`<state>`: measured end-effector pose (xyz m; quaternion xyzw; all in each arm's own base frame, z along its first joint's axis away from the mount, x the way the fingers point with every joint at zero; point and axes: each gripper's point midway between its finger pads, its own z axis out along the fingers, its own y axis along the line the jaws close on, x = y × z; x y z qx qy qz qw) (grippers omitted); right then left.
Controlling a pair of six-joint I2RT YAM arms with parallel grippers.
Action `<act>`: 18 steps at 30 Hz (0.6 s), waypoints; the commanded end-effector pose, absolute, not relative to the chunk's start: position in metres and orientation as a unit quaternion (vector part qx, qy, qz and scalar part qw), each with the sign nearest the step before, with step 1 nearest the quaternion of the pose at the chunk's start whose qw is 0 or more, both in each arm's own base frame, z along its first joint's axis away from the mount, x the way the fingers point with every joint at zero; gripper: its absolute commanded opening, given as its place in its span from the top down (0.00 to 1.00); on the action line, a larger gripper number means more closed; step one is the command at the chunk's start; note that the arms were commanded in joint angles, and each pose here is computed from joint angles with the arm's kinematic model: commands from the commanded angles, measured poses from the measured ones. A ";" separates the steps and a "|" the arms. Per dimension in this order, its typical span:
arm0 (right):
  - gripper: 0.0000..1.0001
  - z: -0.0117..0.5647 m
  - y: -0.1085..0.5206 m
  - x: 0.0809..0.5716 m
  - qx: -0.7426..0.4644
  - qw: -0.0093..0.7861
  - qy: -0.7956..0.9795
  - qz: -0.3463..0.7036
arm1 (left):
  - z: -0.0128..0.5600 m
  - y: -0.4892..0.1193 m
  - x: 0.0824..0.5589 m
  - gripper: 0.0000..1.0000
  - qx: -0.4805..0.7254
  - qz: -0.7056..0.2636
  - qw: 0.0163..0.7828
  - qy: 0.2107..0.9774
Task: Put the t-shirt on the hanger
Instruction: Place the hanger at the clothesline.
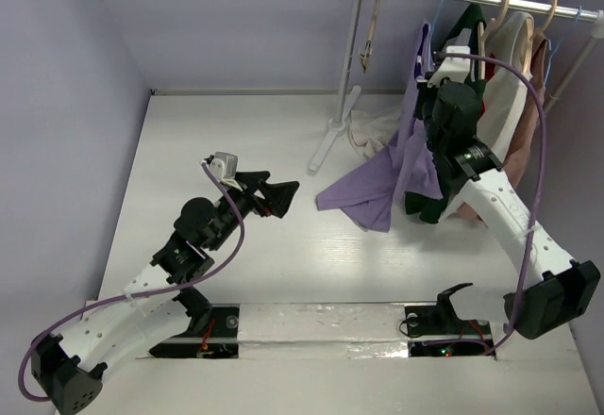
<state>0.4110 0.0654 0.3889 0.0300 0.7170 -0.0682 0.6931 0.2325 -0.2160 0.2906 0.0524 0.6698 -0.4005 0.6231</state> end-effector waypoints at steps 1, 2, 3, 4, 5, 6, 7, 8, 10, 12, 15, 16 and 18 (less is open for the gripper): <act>1.00 0.406 0.067 0.411 0.062 0.725 0.685 -0.031 | 0.306 -0.219 0.227 0.01 0.059 -0.422 0.634 0.645; 1.00 0.406 0.068 0.410 0.063 0.727 0.683 -0.026 | 0.308 -0.219 0.226 0.01 0.059 -0.424 0.635 0.643; 1.00 0.403 0.067 0.406 0.061 0.726 0.685 -0.024 | 0.307 -0.219 0.226 0.01 0.058 -0.425 0.634 0.644; 1.00 0.402 0.069 0.405 0.070 0.726 0.684 -0.010 | 0.310 -0.218 0.225 0.01 0.057 -0.427 0.635 0.642; 1.00 0.400 0.071 0.404 0.068 0.725 0.685 -0.006 | 0.309 -0.218 0.225 0.01 0.056 -0.426 0.635 0.642; 1.00 0.400 0.070 0.401 0.071 0.726 0.684 -0.003 | 0.309 -0.217 0.225 0.01 0.054 -0.426 0.634 0.644; 1.00 0.400 0.069 0.401 0.073 0.727 0.683 -0.002 | 0.309 -0.217 0.225 0.01 0.053 -0.425 0.634 0.644; 1.00 0.399 0.070 0.400 0.072 0.726 0.684 0.000 | 0.310 -0.216 0.225 0.01 0.052 -0.426 0.633 0.644; 1.00 0.399 0.070 0.398 0.072 0.725 0.685 0.002 | 0.310 -0.216 0.224 0.01 0.050 -0.428 0.632 0.644; 1.00 0.398 0.071 0.397 0.071 0.724 0.686 0.005 | 0.312 -0.216 0.223 0.01 0.048 -0.430 0.631 0.643; 1.00 0.405 0.072 0.388 0.068 0.738 0.671 0.023 | 0.312 -0.213 0.222 0.01 0.043 -0.430 0.634 0.641; 1.00 0.410 0.074 0.383 0.061 0.748 0.660 0.034 | 0.313 -0.211 0.222 0.01 0.040 -0.431 0.636 0.639; 1.00 0.426 0.073 0.368 0.063 0.766 0.637 0.055 | 0.312 -0.210 0.221 0.01 0.039 -0.430 0.637 0.638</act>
